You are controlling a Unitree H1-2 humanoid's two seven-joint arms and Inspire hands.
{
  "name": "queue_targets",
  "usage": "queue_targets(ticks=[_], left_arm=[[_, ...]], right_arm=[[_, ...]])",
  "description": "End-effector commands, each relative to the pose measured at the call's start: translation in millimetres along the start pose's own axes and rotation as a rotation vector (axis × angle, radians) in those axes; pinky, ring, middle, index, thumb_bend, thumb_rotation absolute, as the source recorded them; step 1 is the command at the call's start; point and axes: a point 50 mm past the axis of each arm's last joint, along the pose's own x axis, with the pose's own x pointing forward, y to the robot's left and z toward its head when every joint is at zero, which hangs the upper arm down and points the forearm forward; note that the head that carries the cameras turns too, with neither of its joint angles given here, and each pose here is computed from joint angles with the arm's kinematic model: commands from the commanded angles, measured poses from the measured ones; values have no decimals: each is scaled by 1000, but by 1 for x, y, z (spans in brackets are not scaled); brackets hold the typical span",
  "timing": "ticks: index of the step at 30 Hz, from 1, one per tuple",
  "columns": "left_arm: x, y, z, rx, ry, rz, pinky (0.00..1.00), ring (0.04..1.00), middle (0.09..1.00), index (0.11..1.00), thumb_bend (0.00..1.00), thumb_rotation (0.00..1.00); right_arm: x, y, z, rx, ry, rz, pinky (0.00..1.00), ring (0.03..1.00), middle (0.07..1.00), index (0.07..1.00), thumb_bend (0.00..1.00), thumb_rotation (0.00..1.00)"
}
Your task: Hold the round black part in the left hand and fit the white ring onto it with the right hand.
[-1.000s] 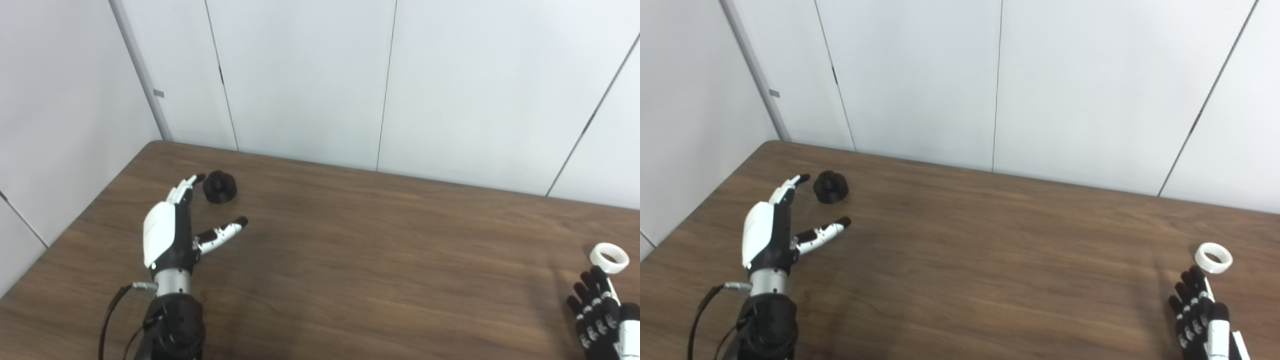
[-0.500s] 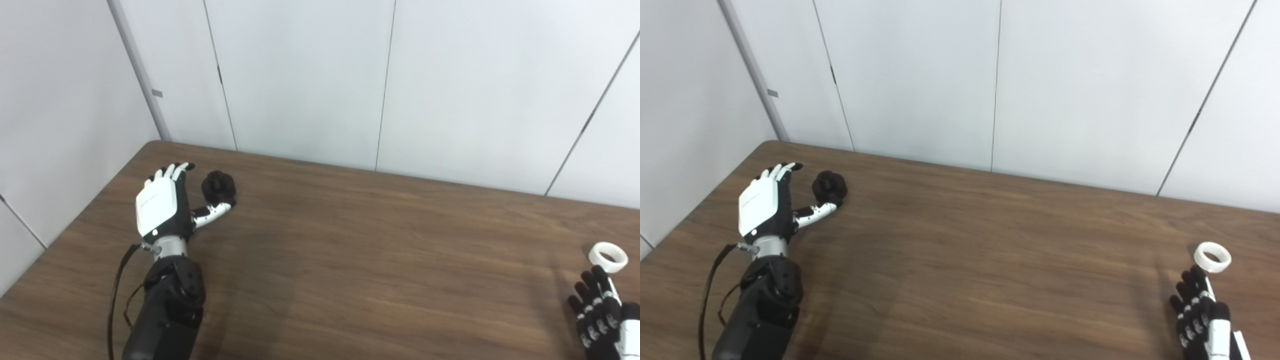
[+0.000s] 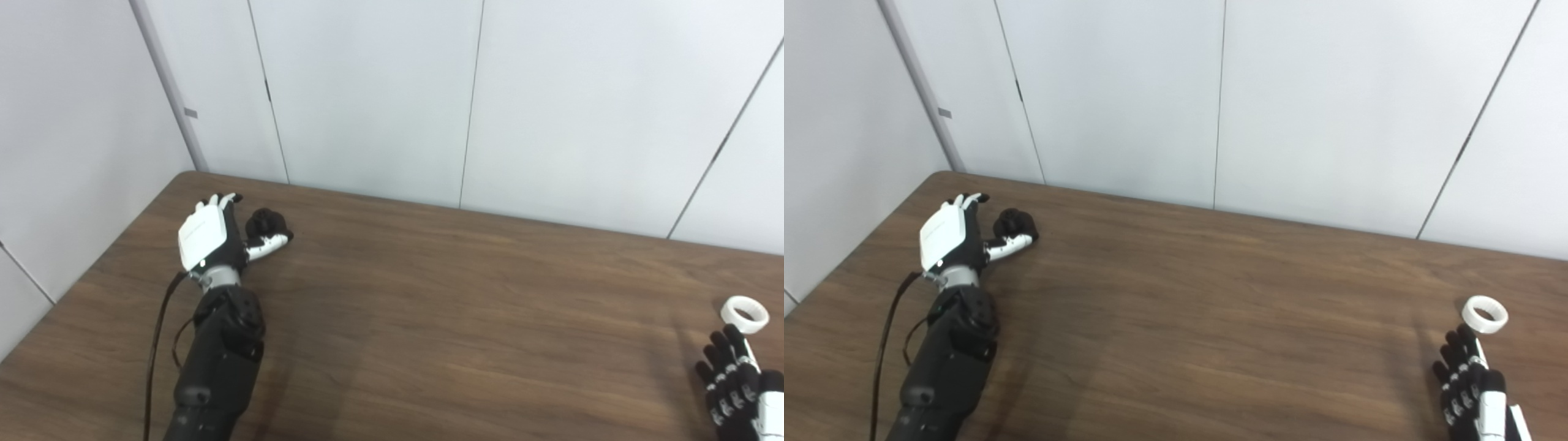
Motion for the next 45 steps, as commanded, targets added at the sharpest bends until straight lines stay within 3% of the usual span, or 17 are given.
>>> queue_targets(ticks=[1, 21, 27, 33, 45], left_arm=[[17, 16, 17, 0, -23, 63, 1000, 995, 955, 844, 908, 389], [43, 6, 23, 55, 61, 38, 1000, 1000, 968, 842, 890, 381], [43, 6, 22, 52, 59, 28, 1000, 1000, 964, 816, 876, 359], [42, 6, 21, 59, 55, 20, 1000, 997, 922, 728, 876, 341], [43, 3, 22, 101, 58, -12, 1000, 976, 899, 711, 878, 359]], right_arm=[[-11, -3, -9, 3, 39, -13, 1000, 1000, 992, 983, 618, 1000], [-14, -1, -6, -1, 47, -11, 1000, 1000, 991, 982, 631, 1000], [-15, -1, -5, -2, 48, -17, 1000, 1000, 988, 975, 639, 1000], [-15, -1, -5, 4, 45, -13, 1000, 1000, 992, 983, 628, 1000], [-17, -1, -2, 1, 43, -20, 1000, 1000, 990, 983, 634, 1000]])
